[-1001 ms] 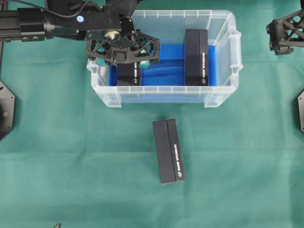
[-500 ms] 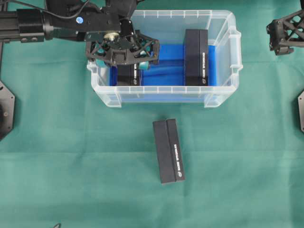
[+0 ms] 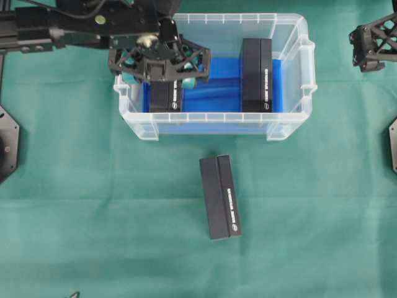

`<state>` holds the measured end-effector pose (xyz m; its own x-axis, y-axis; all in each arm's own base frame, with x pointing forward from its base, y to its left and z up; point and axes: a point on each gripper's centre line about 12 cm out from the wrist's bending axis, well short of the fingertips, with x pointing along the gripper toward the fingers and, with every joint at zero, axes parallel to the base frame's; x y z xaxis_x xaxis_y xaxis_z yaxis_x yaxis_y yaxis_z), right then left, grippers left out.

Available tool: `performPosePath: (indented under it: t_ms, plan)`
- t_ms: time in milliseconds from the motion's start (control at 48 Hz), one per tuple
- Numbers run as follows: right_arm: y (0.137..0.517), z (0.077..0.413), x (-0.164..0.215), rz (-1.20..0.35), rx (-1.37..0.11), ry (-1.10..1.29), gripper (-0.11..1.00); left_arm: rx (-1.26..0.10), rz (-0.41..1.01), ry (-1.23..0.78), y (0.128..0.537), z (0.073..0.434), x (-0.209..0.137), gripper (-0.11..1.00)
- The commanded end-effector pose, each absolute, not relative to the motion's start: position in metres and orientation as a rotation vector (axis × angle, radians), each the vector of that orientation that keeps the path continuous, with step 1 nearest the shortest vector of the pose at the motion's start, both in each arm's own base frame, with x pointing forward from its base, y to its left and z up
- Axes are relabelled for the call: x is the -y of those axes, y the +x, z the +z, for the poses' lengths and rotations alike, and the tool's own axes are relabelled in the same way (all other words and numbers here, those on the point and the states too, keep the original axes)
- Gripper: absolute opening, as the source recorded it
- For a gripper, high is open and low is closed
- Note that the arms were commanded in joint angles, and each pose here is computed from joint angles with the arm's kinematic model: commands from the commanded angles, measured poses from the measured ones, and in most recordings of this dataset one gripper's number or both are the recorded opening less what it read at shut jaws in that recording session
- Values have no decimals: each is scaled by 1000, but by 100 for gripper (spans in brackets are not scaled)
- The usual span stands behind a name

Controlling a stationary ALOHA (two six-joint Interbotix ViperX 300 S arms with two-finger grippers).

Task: Take out the box from the case.
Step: 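Close the left gripper on the left black box, then lift the left black box up out of the case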

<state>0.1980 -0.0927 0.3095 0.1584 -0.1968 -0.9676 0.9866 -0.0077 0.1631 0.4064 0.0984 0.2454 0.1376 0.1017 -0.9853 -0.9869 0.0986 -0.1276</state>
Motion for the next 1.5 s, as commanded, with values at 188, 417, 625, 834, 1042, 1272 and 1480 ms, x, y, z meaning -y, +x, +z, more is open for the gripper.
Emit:
performPosePath:
  t_ms: [188,417,625,834,1042,1272,1480]
  plan:
    - [198,314,93,-1183,-915,1153,90,-974,1041,-1157,398,321,-97,61]
    - [198,315,93,-1177,-909,1152,90,-951,1032,-1166,391,360,-95,61]
    - [199,315,93,-1174,-907,1152,90,-944,1036,-1173,382,395,-93,61]
    - [199,315,93,-1175,-907,1151,90,-939,1028,-1176,379,416,-90,61]
    - [199,315,93,-1174,-907,1152,90,-938,1028,-1171,380,422,-87,61]
    - [199,315,93,-1176,-908,1150,90,-939,1023,-1170,381,422,-83,61]
    - [199,315,93,-1175,-908,1152,90,-938,1025,-1170,381,422,-84,61]
